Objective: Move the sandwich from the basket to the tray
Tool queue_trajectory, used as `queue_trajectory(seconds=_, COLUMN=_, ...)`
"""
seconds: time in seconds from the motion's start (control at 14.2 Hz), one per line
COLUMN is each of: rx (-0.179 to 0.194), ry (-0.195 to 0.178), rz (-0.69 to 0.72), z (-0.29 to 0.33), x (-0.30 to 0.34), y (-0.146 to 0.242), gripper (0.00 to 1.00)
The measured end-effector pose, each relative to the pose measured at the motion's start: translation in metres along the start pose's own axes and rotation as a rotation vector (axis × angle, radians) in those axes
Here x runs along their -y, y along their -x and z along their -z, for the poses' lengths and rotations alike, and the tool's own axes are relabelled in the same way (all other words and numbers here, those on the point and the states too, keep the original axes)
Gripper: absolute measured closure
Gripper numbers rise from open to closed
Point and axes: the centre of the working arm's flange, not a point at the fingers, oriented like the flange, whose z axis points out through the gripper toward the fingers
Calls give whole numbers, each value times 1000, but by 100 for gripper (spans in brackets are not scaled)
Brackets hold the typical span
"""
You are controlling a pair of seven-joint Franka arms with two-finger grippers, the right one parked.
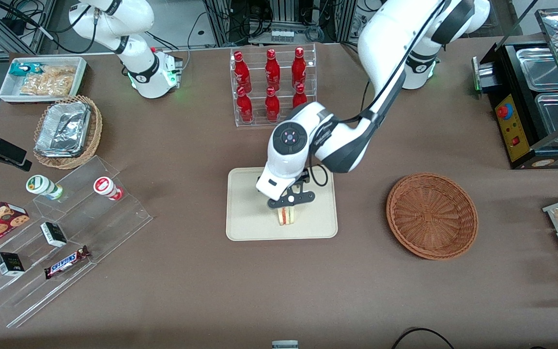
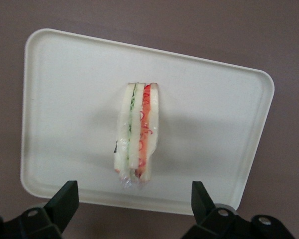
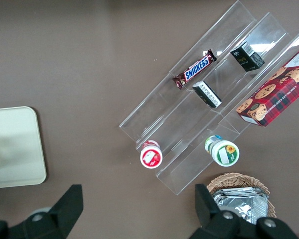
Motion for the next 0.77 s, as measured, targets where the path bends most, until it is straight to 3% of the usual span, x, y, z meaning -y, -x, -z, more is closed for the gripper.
queue_trajectory(seconds=0.21, rx=-18, ry=-117, rz=-23, z=50, x=37, y=-8, gripper=0)
queue_trajectory(seconds=0.35, rx=-14, ry=-163, rz=6, z=56, x=61, y=-25, gripper=0)
queue_trajectory(seconds=0.56, rx=9, ry=-198, rz=25, z=42, x=102, y=-59, gripper=0)
queue_trajectory(seconds=0.77, rx=48, ry=-192, rz=-18, z=50, x=161, y=-94, gripper=0)
